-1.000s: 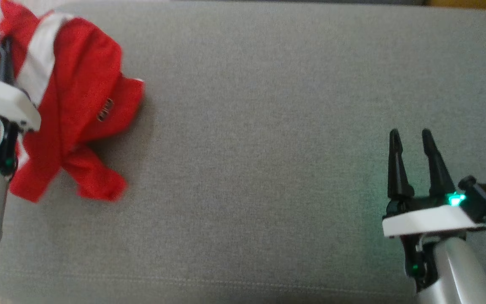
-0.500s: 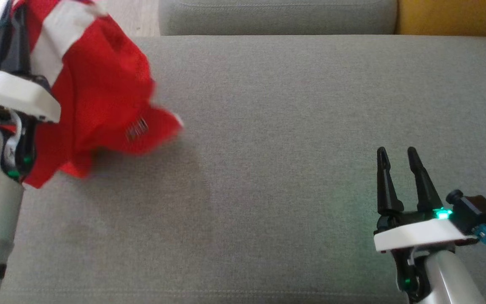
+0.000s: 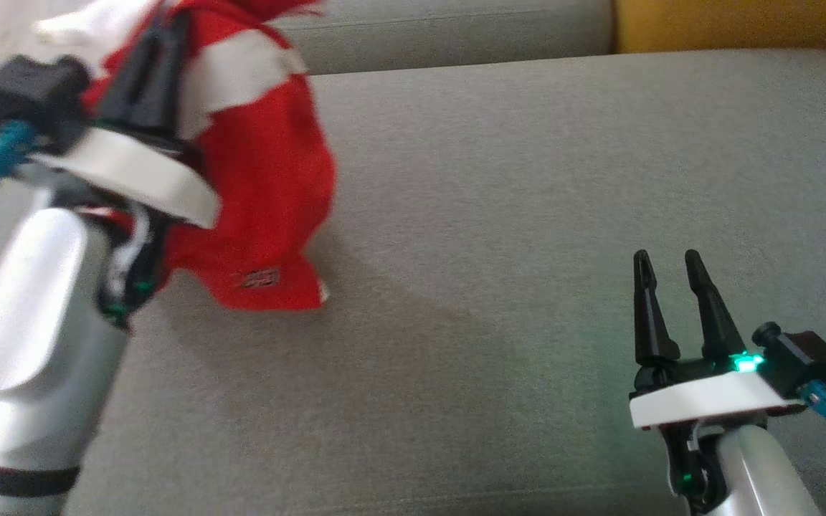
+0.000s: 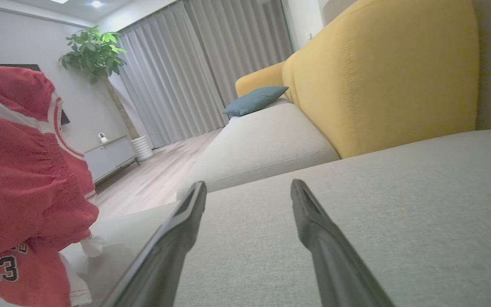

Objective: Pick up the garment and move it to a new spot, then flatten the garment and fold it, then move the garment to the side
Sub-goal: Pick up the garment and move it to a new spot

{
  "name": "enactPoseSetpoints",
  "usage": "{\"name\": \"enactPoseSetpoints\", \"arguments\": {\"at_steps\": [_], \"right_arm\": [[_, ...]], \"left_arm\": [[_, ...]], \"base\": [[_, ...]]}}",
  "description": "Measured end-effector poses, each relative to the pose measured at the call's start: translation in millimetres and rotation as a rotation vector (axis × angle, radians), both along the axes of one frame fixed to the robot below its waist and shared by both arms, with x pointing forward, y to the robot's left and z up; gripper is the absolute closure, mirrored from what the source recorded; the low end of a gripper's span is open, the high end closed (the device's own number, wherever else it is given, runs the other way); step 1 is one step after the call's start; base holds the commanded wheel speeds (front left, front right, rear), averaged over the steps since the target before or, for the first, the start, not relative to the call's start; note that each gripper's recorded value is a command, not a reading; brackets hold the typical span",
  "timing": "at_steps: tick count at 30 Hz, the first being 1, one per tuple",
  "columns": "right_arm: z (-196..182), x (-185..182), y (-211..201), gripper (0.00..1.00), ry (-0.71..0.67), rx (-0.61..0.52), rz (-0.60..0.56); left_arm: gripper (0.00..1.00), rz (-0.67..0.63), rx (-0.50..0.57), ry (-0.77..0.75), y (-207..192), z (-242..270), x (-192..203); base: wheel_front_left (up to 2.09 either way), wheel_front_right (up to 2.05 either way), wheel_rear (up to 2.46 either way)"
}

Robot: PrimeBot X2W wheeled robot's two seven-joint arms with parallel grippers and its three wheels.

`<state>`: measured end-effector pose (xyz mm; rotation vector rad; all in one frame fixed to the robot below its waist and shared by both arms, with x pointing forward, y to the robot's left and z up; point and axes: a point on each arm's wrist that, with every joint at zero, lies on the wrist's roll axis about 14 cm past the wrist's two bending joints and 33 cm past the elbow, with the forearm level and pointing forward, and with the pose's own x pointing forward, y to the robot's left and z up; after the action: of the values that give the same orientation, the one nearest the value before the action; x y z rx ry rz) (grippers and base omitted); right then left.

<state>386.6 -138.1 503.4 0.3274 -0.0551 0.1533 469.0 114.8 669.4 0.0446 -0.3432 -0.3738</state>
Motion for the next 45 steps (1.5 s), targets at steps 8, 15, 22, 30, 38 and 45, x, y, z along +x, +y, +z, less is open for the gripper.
{"name": "enactPoseSetpoints", "arguments": {"at_steps": [8,15,22,30,38,45], "right_arm": [[11,-13,-34,0.0,-0.029,0.01,-0.102],[32,-22,-64,0.0,-0.09,0.01,-0.191],[25,-32,-93,0.0,-0.06,-0.004,-0.286],[15,-26,-99,0.0,-0.027,-0.014,-0.303],[15,-11,-77,0.0,-0.038,-0.021,-0.227],[20,1,-50,0.0,-0.061,-0.023,-0.143]], "left_arm": [[1.0,-0.257,-0.045,-0.049,-101,32,-3],[1.0,-0.413,-0.007,0.066,-173,-6,10],[1.0,-0.475,0.165,0.361,-206,-143,27],[0.0,-0.455,0.227,0.454,-200,-209,29],[0.0,-0.335,0.133,0.391,-160,-182,37],[0.0,-0.148,0.017,0.31,-96,-143,36]], "base": [[0.0,0.0,0.0],[0.0,0.0,0.0],[0.0,0.0,0.0],[0.0,0.0,0.0],[0.0,0.0,0.0],[0.0,0.0,0.0]]}}
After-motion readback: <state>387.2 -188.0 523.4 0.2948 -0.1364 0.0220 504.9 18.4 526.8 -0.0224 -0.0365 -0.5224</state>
